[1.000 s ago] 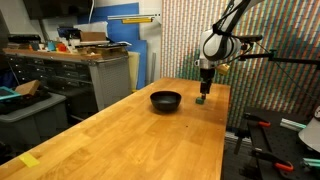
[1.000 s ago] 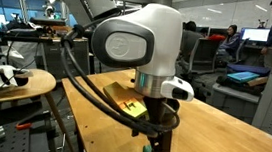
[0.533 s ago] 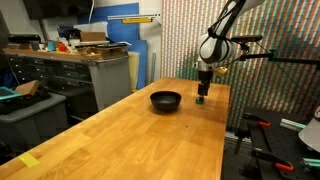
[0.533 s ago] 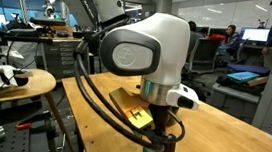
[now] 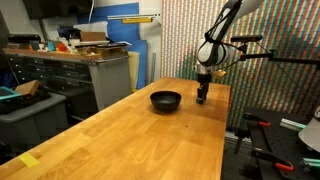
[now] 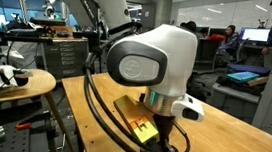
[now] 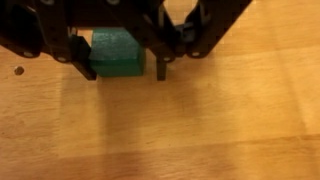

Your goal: Put the green block in the bowl

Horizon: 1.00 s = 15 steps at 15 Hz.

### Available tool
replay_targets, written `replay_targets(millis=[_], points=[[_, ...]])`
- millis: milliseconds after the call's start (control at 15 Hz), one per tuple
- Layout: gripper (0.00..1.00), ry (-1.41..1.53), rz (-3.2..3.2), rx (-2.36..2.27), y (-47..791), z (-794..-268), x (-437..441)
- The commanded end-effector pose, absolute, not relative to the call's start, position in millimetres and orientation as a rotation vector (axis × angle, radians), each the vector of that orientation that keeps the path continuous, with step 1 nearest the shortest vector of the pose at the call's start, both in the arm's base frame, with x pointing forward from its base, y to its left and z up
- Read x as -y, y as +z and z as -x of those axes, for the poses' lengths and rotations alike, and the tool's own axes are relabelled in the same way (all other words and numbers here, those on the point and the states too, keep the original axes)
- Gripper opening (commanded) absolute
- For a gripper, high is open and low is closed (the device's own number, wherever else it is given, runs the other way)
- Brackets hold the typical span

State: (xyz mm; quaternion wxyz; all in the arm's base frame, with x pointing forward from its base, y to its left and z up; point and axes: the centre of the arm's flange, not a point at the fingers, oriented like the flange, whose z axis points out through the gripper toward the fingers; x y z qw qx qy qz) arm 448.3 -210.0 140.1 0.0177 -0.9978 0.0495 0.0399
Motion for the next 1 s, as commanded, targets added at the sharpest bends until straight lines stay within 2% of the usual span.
replay_targets(millis=[0, 133, 933], points=[[0.33, 0.077, 3.093, -0.123, 144.8, -454.9, 212.4], [0.21, 0.064, 3.099, -0.114, 149.9, -456.2, 210.5], [0.21, -0.032, 3.163, -0.072, 211.6, -480.7, 200.8]])
